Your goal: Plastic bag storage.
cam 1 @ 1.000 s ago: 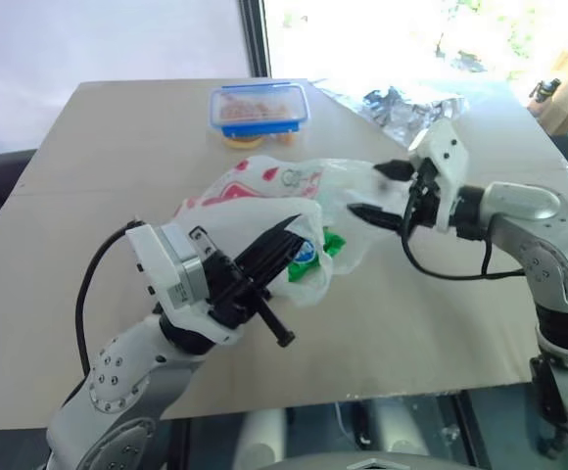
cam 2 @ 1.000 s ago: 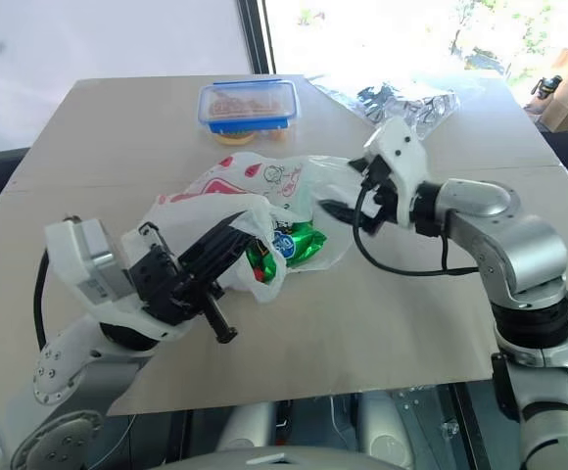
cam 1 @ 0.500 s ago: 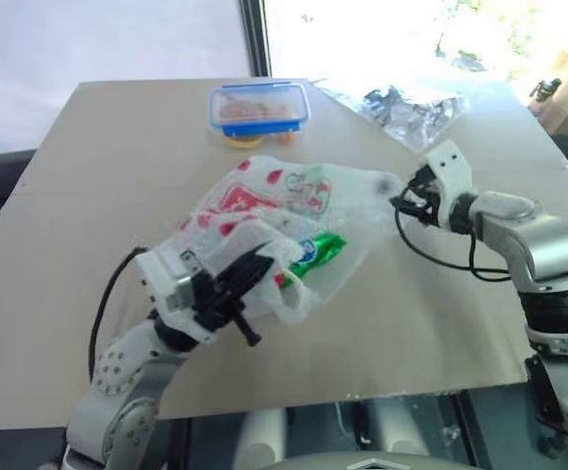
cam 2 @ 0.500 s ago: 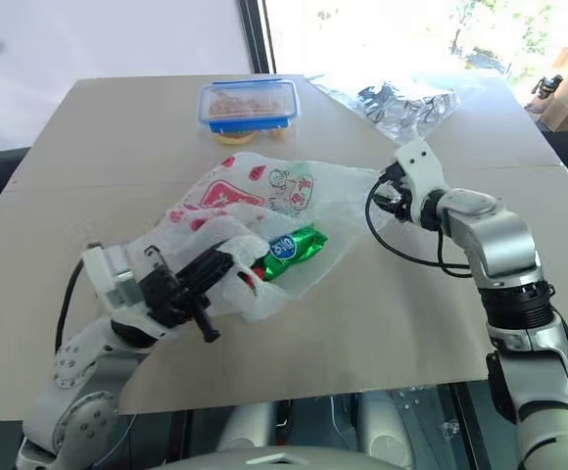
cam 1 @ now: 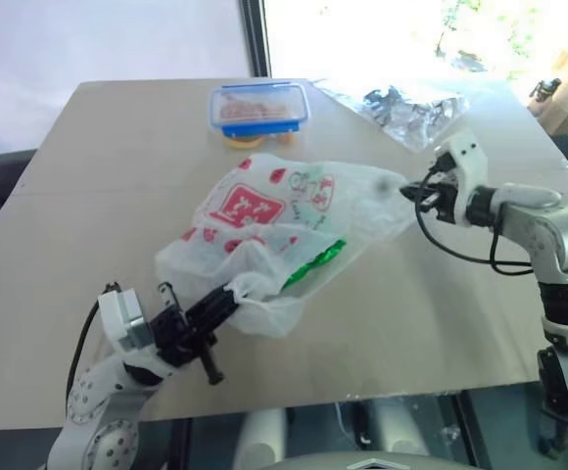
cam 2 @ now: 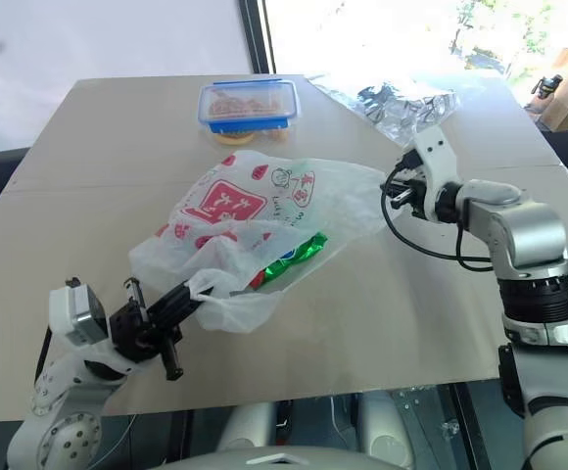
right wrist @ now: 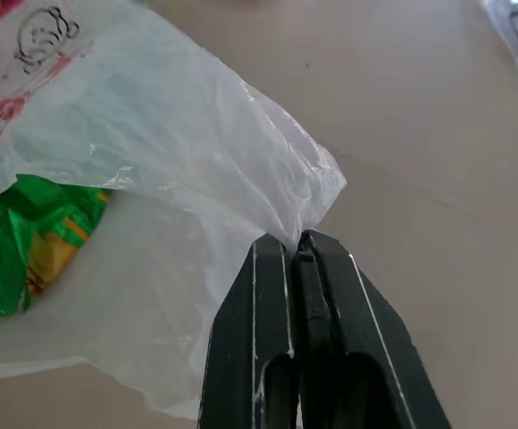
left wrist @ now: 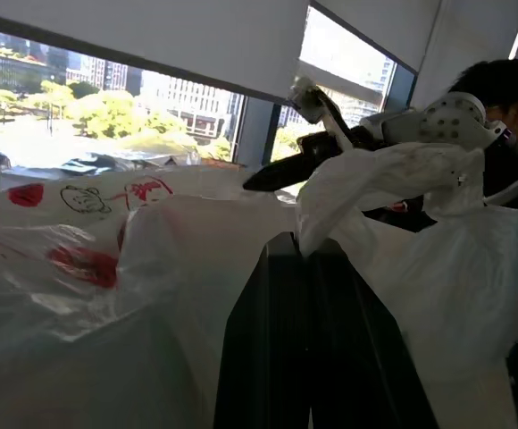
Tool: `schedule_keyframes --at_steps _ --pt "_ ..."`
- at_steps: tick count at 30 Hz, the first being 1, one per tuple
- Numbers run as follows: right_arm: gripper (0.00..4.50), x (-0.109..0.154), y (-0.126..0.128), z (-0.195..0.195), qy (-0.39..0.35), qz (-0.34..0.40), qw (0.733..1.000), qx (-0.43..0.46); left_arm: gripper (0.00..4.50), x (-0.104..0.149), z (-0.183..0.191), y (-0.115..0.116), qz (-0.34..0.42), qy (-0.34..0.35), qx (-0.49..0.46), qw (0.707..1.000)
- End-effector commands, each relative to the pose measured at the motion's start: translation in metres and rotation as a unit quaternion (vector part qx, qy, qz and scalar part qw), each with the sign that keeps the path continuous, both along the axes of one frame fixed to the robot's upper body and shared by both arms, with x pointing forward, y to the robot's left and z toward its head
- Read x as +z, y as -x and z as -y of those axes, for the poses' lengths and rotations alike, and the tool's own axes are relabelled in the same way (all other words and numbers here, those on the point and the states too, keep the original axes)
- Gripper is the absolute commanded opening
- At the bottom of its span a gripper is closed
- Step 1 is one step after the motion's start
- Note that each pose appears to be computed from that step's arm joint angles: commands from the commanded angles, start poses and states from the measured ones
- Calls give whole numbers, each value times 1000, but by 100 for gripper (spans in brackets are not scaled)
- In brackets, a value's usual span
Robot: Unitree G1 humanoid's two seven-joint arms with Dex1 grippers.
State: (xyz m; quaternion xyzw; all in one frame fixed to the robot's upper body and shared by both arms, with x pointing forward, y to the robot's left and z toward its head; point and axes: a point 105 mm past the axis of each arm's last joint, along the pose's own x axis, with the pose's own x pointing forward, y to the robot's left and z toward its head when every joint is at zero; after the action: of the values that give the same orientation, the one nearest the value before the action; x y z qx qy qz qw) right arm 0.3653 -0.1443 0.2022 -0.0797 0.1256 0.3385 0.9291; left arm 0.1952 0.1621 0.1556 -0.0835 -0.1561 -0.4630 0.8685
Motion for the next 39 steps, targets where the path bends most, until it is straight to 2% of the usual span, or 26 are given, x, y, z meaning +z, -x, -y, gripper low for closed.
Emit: schedule_keyframes --at_steps 1,3,4,5,7,8,12,14,16,20,21,22,24,27,30,32,35,38,39 --pt "0 36 5 0 -73 35 997 -5 135 33 -16 -18 24 67 26 997" --pt "0 53 6 2 -126 39 991 -9 214 58 -24 -35 36 120 44 991" --pt "0 64 5 4 -153 44 987 -12 276 77 -24 -47 44 147 54 987" --pt "0 79 5 6 -190 51 980 -13 314 100 -23 -60 55 172 58 982" --pt "0 105 5 9 -239 64 969 -11 418 138 -20 -81 63 201 76 975" --pt "0 116 6 11 -257 71 964 -10 444 153 -19 -89 67 209 84 972" --pt "0 157 10 17 -308 100 946 -7 444 190 -11 -119 43 227 111 966" --pt "0 168 13 19 -306 112 945 -9 444 188 3 -132 24 166 132 977" --pt "0 172 16 19 -300 119 946 -10 444 185 12 -135 8 144 129 981" --pt "0 157 9 25 -274 106 955 -40 444 169 29 -120 -18 110 54 992" --pt "0 151 6 27 -271 98 956 -52 444 163 35 -111 -17 90 19 996" --pt "0 145 3 29 -267 92 957 -61 444 156 39 -102 -17 67 -7 998" --pt "0 133 -2 33 -268 75 958 -76 444 136 53 -85 10 -28 -41 999" --pt "0 113 -9 38 -251 53 961 -103 372 113 73 -64 47 -135 -96 985" --pt "0 105 -10 40 -250 42 961 -110 240 103 84 -55 91 -202 -143 965" --pt "0 101 -10 42 -249 38 961 -114 240 96 92 -51 100 -240 -204 944" --pt "0 93 -10 44 -248 27 961 -122 240 100 100 -50 111 -260 -269 920" --pt "0 87 -10 45 -243 19 961 -129 321 106 107 -48 120 -277 -316 899" --pt "0 84 -9 45 -242 17 961 -131 370 107 108 -48 124 -286 -326 892"
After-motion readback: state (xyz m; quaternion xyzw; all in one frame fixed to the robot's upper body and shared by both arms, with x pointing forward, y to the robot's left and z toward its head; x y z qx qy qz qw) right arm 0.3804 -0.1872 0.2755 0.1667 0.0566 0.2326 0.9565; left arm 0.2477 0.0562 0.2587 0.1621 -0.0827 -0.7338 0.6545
